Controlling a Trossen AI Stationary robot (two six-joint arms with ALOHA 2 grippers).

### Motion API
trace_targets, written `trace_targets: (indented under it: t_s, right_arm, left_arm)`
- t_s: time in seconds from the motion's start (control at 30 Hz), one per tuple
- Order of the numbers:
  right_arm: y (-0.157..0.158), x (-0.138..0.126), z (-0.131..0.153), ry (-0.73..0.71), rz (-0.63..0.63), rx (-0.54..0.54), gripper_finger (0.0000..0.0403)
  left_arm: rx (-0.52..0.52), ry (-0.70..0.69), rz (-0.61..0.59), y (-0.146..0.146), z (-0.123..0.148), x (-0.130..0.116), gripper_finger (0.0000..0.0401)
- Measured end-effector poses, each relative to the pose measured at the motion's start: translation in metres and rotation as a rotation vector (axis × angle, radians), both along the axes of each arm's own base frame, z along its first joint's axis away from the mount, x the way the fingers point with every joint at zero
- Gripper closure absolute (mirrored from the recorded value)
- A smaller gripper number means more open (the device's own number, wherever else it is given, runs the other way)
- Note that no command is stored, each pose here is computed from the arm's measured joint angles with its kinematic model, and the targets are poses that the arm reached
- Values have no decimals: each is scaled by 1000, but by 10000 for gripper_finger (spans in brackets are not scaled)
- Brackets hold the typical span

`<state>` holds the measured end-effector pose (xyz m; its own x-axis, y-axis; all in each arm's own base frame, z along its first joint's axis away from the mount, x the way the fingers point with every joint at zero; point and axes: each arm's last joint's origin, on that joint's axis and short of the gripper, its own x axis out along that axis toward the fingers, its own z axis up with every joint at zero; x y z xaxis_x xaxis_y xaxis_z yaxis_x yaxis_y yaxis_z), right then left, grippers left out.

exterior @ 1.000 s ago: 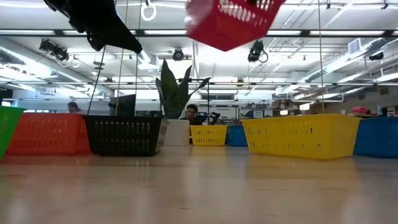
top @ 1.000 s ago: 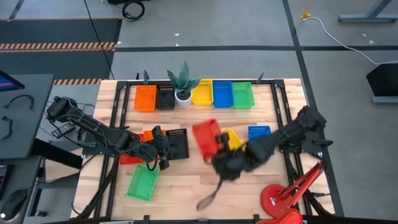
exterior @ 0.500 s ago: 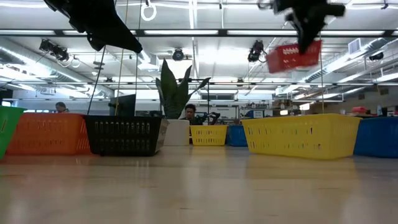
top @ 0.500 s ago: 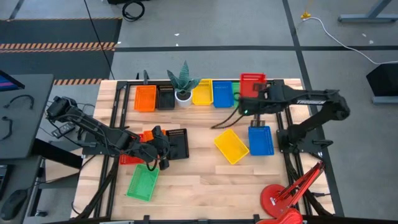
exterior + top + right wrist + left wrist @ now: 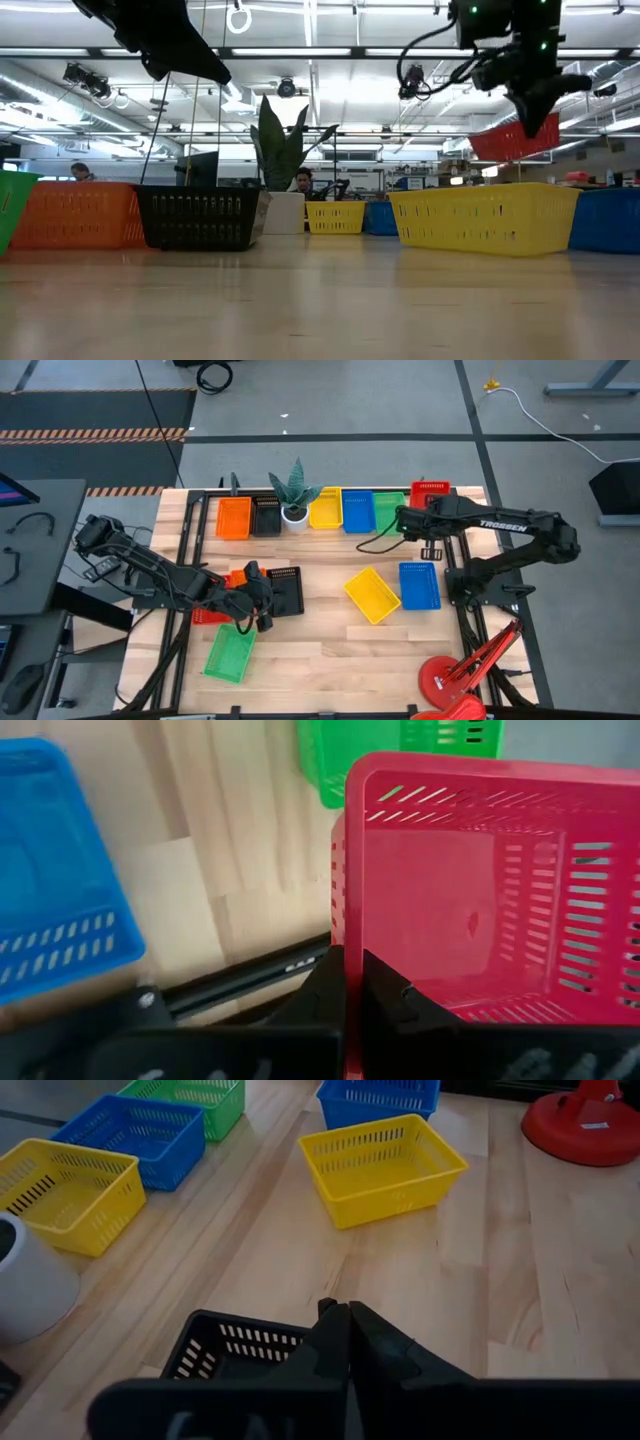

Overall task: Stack baskets by color
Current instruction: Move the bottom red bin to the top right of the table

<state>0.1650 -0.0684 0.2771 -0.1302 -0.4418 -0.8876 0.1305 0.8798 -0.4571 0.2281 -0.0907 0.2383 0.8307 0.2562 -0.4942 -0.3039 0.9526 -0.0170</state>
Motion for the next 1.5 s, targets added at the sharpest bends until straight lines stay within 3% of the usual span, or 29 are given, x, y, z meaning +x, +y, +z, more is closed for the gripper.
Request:
trace_targets:
  t_s: [0.37, 0.97, 1.17, 1.5]
  right_arm:
    - [-25, -17, -47, 24, -96, 25, 396]
    - [-33, -35, -111, 50, 75, 67, 392]
    - [-38, -34, -120, 30, 88, -10, 386]
    - [-47, -30, -121, 16, 106, -148, 331]
  left_arm:
    - [-4, -1, 3, 0, 0, 0, 383]
    - [-10, -5, 5, 0, 0, 0, 389]
    - [-12, -9, 5, 0, 0, 0, 387]
    - [-19, -11, 9, 0, 0, 0, 388]
